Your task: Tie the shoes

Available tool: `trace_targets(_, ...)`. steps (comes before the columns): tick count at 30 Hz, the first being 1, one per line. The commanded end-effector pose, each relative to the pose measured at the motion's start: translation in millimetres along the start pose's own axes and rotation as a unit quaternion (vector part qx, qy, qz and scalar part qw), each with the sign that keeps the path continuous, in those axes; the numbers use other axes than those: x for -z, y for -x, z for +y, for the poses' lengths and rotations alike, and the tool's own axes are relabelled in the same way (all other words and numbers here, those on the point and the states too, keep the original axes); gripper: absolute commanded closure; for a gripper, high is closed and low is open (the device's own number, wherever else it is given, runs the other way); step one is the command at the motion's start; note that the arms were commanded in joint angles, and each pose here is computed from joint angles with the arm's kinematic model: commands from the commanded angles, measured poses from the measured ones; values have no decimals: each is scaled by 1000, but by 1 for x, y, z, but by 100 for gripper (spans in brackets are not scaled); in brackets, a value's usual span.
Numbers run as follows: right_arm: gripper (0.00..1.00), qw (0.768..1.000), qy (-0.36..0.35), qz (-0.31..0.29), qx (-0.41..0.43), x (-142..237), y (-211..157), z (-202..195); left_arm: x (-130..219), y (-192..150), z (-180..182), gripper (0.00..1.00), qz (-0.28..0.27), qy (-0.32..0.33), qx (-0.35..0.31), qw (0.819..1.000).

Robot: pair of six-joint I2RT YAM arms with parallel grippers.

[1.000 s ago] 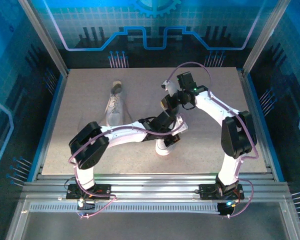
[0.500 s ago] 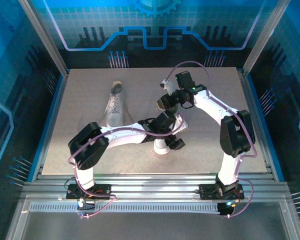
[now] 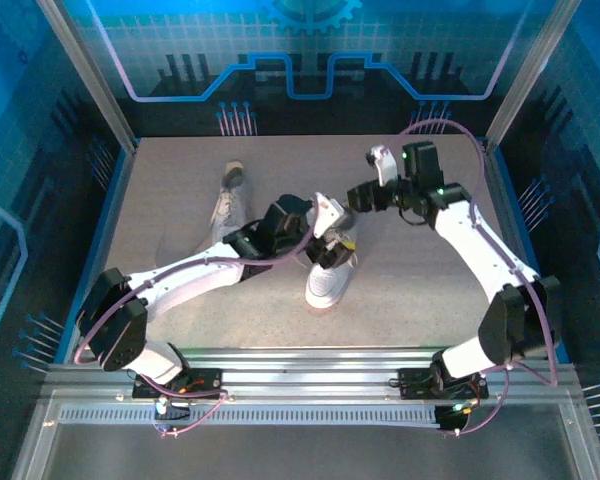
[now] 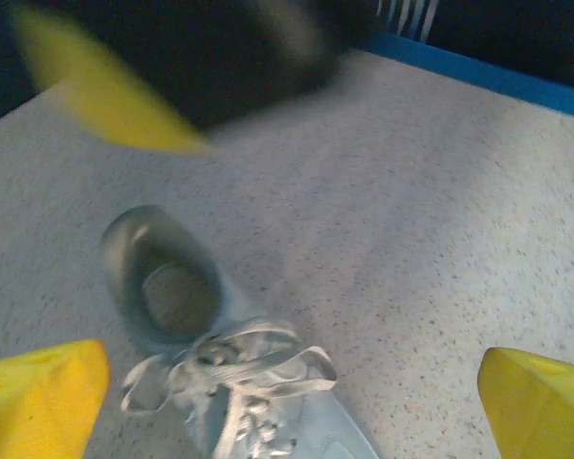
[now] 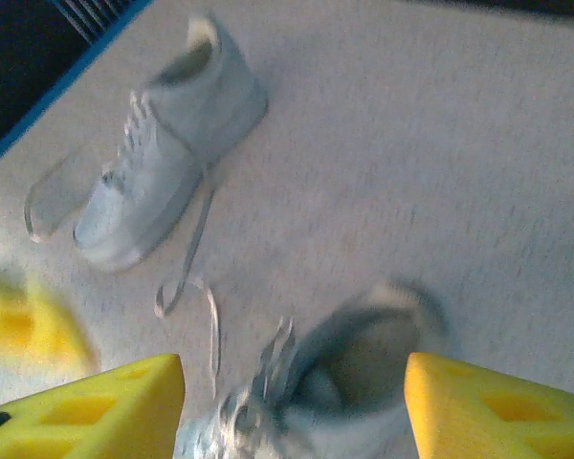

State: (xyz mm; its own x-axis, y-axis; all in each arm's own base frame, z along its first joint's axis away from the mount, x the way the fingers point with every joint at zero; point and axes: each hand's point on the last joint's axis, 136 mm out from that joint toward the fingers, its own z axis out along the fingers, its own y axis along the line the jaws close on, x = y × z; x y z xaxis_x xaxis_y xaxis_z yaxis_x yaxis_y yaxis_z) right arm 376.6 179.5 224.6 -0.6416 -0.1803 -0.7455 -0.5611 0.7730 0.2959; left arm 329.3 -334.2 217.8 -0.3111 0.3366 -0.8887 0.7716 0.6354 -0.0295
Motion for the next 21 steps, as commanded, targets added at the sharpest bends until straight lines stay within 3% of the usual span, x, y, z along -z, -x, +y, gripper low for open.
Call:
trace_targets(1,38,998,-14,40,-45,-4,-50,-5,9,-5,42,1,31,28,101,994)
trace_targets(4,37,995,-33,66,-67,-4,-91,-7,11,-29,67,1,81,50,51,994)
trace_targets(9,36,989,-54,83,-106,0,-145,-5,7,-52,82,3,51,-17,-67,996)
trace_targets(14,36,986,-58,85,-127,-7,-168,-6,-22,-78,82,13,57,-74,-194,976)
trace_targets(16,36,987,-53,94,-122,-14,-172,-4,-35,-97,80,16,79,-109,-245,960)
trace_targets(21,37,985,-54,112,-121,-34,-178,-10,-55,-99,92,20,72,-114,-278,951)
